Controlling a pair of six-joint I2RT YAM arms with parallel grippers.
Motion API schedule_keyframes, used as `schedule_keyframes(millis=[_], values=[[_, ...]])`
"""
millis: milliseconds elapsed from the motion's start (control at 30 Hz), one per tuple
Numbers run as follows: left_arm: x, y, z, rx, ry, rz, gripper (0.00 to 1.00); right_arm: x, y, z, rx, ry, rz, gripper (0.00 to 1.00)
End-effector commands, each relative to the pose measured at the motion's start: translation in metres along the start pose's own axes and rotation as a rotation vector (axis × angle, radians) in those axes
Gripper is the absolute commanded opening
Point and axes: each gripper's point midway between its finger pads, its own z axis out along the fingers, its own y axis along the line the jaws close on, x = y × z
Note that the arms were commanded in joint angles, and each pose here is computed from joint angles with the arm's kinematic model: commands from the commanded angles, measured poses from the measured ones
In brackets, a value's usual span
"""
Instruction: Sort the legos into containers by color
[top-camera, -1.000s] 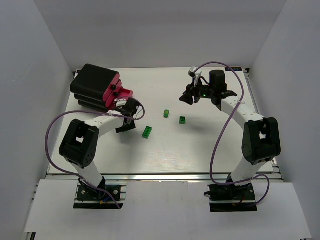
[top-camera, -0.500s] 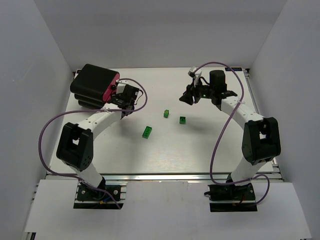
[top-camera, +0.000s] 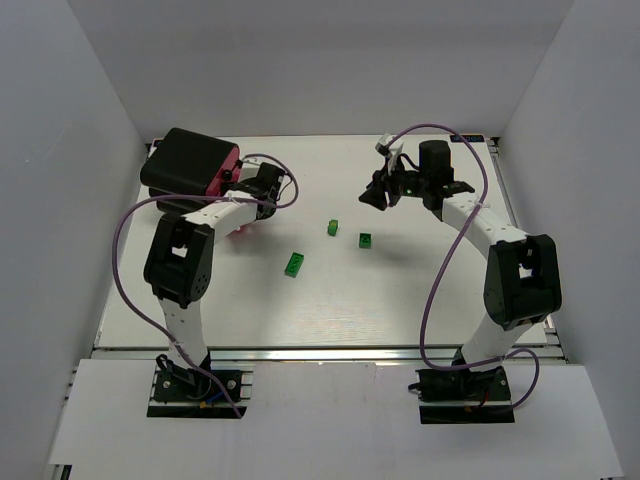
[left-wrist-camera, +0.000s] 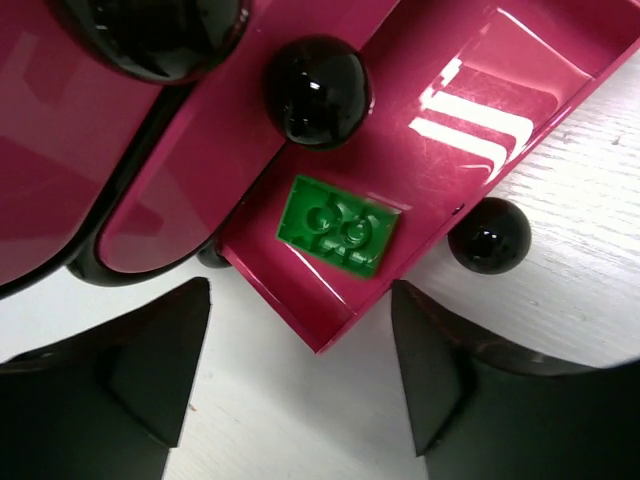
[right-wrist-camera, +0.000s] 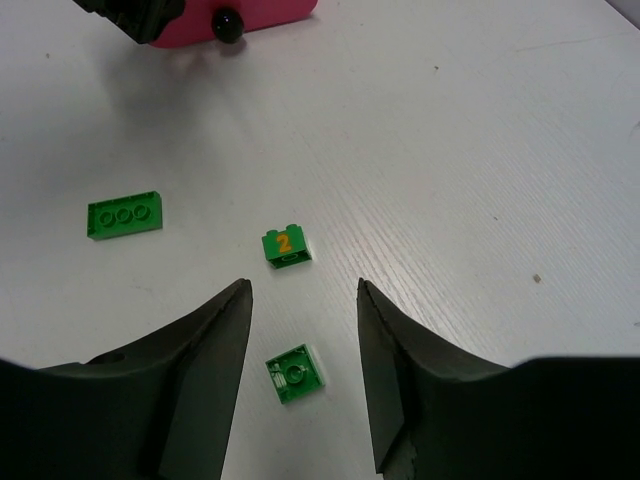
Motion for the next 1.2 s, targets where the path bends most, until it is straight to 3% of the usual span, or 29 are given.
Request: schedule_keyframes(millis=[0,200,300,333,367,400,433,467,533,567,667,1000,1100,1167], values=[[-0.027,0.015,-0.010,-0.025,-0.051,-0.066,0.84,-0.019,0.003,-0.008,0.006,-0.035,-0.069,0.52],[-0.052,0.019,-0.031,0.039,-0.084,-0.133,0.88,0.000,0.008,0.001,-0.036,0.035,-0.053,0.54],[-0.068,0.012,-0.058,0.153,-0.110,-0.173,0.70,0.023,0.016,0.018,-0.080,0.156,-0.026,0.54],[-0.067,0.012,-0.063,0.185,-0.110,-0.185,0.50,0.033,0.017,0.025,-0.074,0.212,-0.025,0.55],[-0.074,0.010,-0.082,0.285,-0.121,-0.221,0.42,0.040,0.015,0.037,-0.082,0.257,-0.029,0.56],[-0.077,0.006,-0.092,0.345,-0.129,-0.272,0.38,0.051,0.017,0.037,-0.078,0.315,-0.009,0.59],[-0.061,0.006,-0.093,0.385,-0.097,-0.279,0.37,0.055,0.020,0.042,-0.085,0.334,-0.016,0.70],[-0.069,-0.001,-0.121,0.545,-0.117,-0.318,0.40,0.064,0.022,0.049,-0.106,0.355,-0.049,0.76],[-0.060,0.001,-0.138,0.624,-0.114,-0.376,0.60,0.069,0.025,0.054,-0.123,0.360,-0.097,0.89],[-0.041,-0.008,-0.143,0.701,-0.090,-0.363,0.74,0.075,0.024,0.057,-0.129,0.365,-0.119,0.89],[-0.022,0.004,-0.165,0.784,-0.089,-0.412,0.85,0.093,0.023,0.068,-0.149,0.403,-0.197,0.89],[0.012,0.055,-0.196,0.785,-0.101,-0.564,0.88,0.107,0.018,0.114,-0.141,0.452,-0.276,0.89],[0.019,0.068,-0.200,0.765,-0.100,-0.589,0.88,0.107,0.022,0.125,-0.158,0.446,-0.283,0.83],[0.027,0.076,-0.201,0.748,-0.092,-0.596,0.88,0.105,0.024,0.130,-0.165,0.441,-0.286,0.69]])
